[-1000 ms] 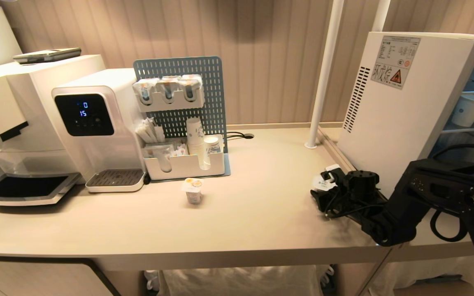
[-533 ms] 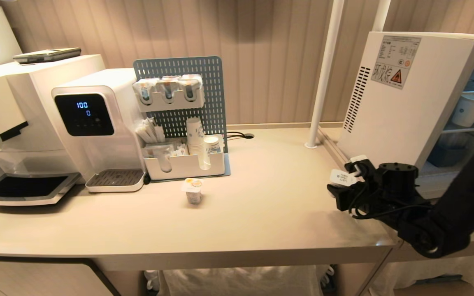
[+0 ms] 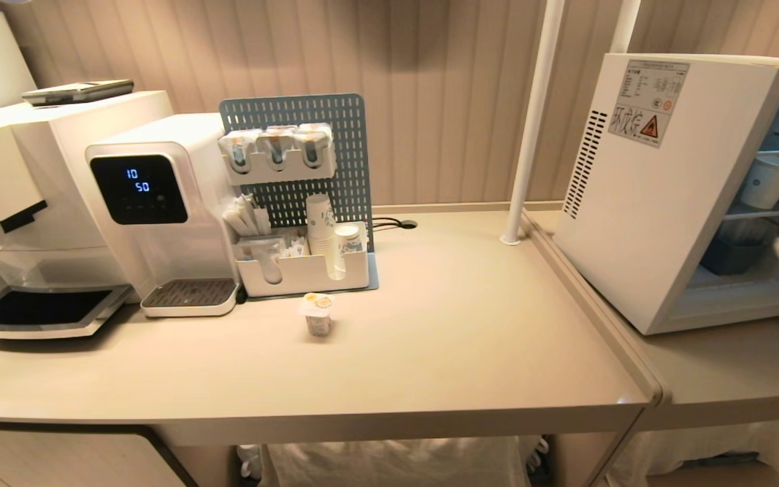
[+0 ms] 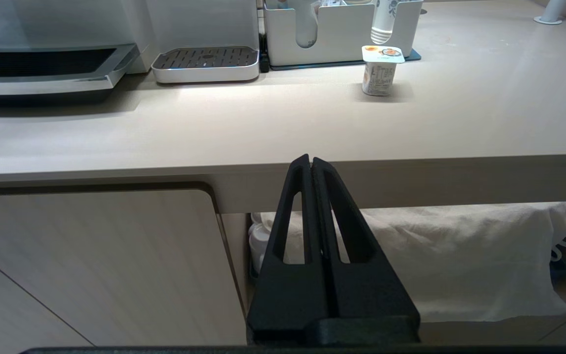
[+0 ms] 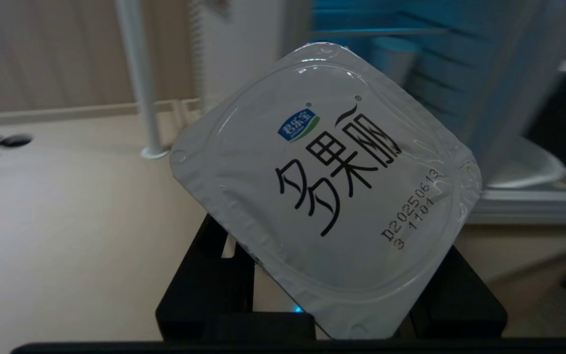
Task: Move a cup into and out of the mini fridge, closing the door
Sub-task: Put the yoghurt in the freezer
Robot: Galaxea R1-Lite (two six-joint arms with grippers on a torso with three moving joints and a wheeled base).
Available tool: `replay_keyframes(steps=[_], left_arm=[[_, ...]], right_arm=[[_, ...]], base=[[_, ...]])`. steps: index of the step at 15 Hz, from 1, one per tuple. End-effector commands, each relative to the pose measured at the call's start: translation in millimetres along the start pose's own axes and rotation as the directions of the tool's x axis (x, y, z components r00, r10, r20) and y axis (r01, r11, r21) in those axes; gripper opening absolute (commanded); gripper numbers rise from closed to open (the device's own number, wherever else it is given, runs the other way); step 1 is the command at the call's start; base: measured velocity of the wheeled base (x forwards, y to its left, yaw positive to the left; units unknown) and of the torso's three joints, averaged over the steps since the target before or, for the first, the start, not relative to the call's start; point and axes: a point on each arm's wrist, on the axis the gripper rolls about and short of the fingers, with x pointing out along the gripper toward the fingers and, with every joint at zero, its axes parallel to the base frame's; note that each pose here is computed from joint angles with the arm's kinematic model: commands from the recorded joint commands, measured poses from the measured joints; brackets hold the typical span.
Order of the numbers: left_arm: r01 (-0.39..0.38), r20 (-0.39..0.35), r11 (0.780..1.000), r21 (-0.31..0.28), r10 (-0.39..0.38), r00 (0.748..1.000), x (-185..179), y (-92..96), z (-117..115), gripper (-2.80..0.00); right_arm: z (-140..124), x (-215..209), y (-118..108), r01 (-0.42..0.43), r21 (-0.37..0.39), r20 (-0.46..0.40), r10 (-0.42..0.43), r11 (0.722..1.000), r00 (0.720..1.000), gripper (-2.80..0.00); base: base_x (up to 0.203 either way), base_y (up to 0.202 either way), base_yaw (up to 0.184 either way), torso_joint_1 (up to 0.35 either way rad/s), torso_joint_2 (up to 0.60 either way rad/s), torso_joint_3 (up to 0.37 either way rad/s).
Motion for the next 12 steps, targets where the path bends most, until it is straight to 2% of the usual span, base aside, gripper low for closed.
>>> replay_keyframes(steps=[1,2,3,4,5,6,7,8,10,12], left_arm=[[0.0,-0.002,1.0,0.0,0.0,1.0,0.1,0.0,0.0,-2.8],[0.0,0.0,1.0,-0.001,0.0,1.0,0.0,0.0,0.0,-2.8],[0.0,-0.002,1.0,0.001,0.0,1.0,0.1,0.0,0.0,-2.8],[0.0,-0.001,1.0,0.0,0.0,1.0,0.1,0.0,0.0,-2.8],[0.0,0.0,1.0,0.001,0.0,1.0,0.0,0.0,0.0,-2.8],[0.0,-0.002,1.0,0.0,0.0,1.0,0.1,0.0,0.0,-2.8],[0.001,0.0,1.0,-0.001,-0.001,1.0,0.0,0.0,0.0,-2.8],[0.0,0.0,1.0,0.0,0.0,1.0,0.0,0.0,0.0,-2.8],[0.001,-0.002,1.0,0.002,-0.001,1.0,0.1,0.0,0.0,-2.8],[-0.005,-0.008,1.0,0.006,0.005,1.0,0.0,0.1,-0.4,-2.8]], right_arm=[[21.6,-77.9,-56.5,0.2,0.136,0.141,-0.218,0.97,0.966,-2.8],[15.4,-101.7,-71.0,0.28,0.148,0.149,-0.302,0.948,0.942,-2.8],[6.3,-124.1,-80.9,0.323,0.159,0.17,-0.348,0.933,0.922,-2.8],[-6.4,-145.0,-87.0,0.328,0.165,0.2,-0.357,0.93,0.912,-2.8],[-20.4,-160.9,-89.5,0.299,0.163,0.231,-0.331,0.94,0.915,-2.8],[-34.9,-171.4,-89.0,0.226,0.155,0.263,-0.261,0.962,0.929,-2.8],[-53.6,-178.7,-85.2,0.096,0.129,0.29,-0.13,0.987,0.948,-2.8],[-77.9,-180.3,-78.4,-0.036,0.09,0.272,0.01,0.995,0.962,-2.8],[-122.8,-169.7,-64.2,-0.157,0.073,0.154,0.145,0.985,0.977,-2.8],[-148.0,-165.2,-55.4,-0.29,0.117,0.032,0.288,0.95,0.957,-2.8]], base=[[0.0,0.0,0.0,0.0,0.0,0.0],[0.0,0.0,0.0,0.0,0.0,0.0],[0.0,0.0,0.0,0.0,0.0,0.0],[0.0,0.0,0.0,0.0,0.0,0.0],[0.0,0.0,0.0,0.0,0.0,0.0],[0.0,0.0,0.0,0.0,0.0,0.0],[0.0,0.0,0.0,0.0,0.0,0.0],[0.0,0.0,0.0,0.0,0.0,0.0],[0.0,0.0,0.0,0.0,0.0,0.0],[0.0,0.0,0.0,0.0,0.0,0.0]])
